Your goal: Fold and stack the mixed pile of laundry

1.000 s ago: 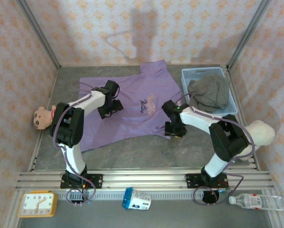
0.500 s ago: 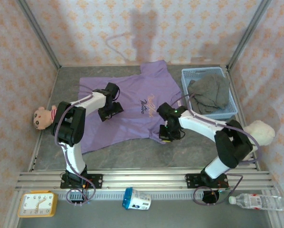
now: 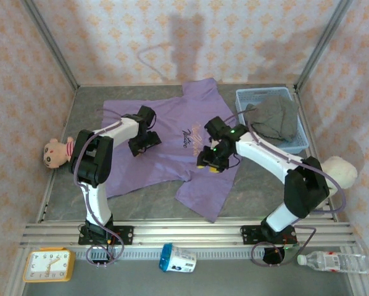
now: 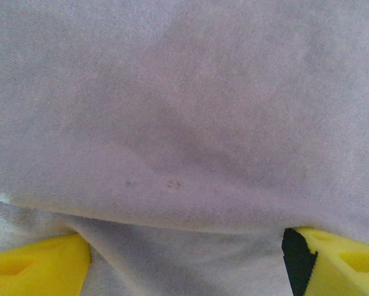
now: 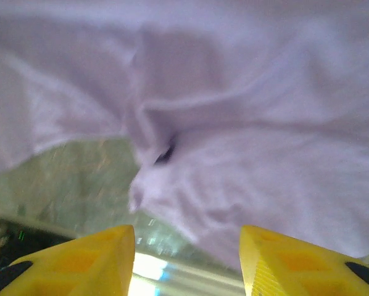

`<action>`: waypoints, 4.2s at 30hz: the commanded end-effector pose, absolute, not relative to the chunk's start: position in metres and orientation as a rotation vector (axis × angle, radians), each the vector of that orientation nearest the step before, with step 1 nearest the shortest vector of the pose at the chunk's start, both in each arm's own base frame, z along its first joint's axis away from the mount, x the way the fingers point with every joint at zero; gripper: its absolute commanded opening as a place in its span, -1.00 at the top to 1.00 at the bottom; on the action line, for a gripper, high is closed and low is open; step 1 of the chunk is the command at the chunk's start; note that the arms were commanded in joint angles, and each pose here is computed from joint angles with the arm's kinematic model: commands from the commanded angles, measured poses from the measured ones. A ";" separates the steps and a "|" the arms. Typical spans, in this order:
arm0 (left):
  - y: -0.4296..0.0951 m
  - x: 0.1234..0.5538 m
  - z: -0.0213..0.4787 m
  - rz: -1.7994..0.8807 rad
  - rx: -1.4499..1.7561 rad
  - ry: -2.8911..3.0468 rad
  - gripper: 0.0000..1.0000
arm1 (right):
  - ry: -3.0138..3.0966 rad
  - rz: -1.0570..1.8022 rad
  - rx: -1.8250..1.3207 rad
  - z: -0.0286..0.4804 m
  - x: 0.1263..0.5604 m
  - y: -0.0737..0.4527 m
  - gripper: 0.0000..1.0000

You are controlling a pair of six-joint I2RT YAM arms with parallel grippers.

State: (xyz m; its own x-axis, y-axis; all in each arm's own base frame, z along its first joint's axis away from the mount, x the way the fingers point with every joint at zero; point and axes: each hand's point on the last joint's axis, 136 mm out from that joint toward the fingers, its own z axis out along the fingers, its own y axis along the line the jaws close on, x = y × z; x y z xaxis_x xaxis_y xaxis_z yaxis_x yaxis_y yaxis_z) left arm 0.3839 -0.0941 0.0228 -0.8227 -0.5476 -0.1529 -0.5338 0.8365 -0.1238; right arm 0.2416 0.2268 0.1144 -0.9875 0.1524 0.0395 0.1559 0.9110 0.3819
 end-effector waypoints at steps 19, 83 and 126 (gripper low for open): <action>-0.005 0.385 0.052 0.012 -0.967 2.745 -0.67 | -3.303 -0.108 -0.608 0.024 0.448 0.190 0.05; 0.078 0.303 0.054 0.089 -1.345 2.611 -0.76 | -3.166 -0.014 0.100 0.011 0.159 0.162 0.70; 0.062 0.337 0.104 -0.126 -1.321 2.496 0.81 | -3.697 -0.435 -0.402 0.219 0.321 0.163 1.00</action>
